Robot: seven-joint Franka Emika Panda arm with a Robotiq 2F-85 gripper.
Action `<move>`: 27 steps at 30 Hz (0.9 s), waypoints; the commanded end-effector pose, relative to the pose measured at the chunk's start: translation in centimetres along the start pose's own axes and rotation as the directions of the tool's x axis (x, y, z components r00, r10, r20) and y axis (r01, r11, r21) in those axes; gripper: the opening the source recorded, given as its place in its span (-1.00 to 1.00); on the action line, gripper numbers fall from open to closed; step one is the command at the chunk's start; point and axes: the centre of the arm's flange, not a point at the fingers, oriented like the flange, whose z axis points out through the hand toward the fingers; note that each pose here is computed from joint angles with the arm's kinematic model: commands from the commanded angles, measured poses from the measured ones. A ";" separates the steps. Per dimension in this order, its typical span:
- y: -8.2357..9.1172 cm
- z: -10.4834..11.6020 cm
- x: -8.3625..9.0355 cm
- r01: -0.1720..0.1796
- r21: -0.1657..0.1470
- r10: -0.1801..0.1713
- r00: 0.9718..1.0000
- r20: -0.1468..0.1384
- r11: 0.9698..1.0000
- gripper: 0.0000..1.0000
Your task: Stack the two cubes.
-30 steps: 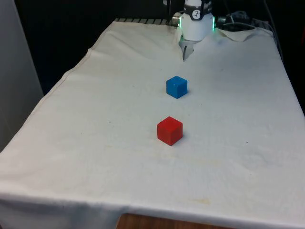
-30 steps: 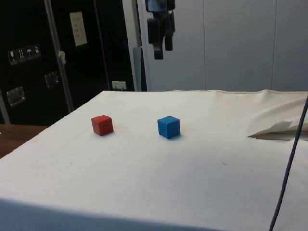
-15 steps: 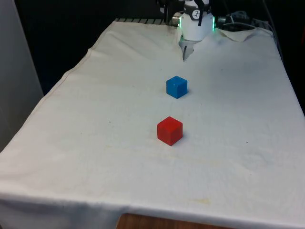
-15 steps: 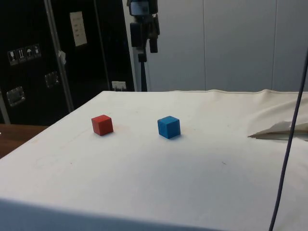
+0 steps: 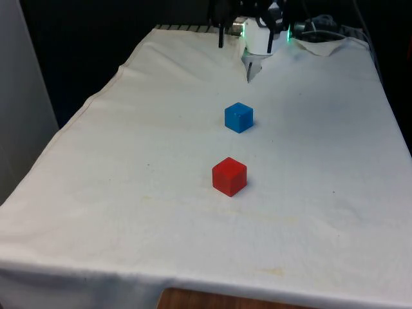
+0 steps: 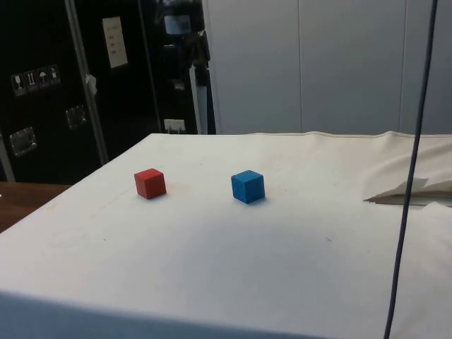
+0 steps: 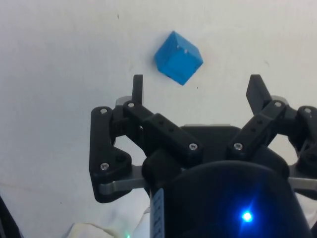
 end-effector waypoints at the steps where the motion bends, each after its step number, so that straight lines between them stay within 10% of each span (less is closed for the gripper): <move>1: 0.0 0.3 0.5 0.002 0.005 -0.002 1.000 0.007 1.000 1.00; 27: -0.6 4.2 8.7 0.009 0.000 -0.009 1.000 -0.012 1.000 1.00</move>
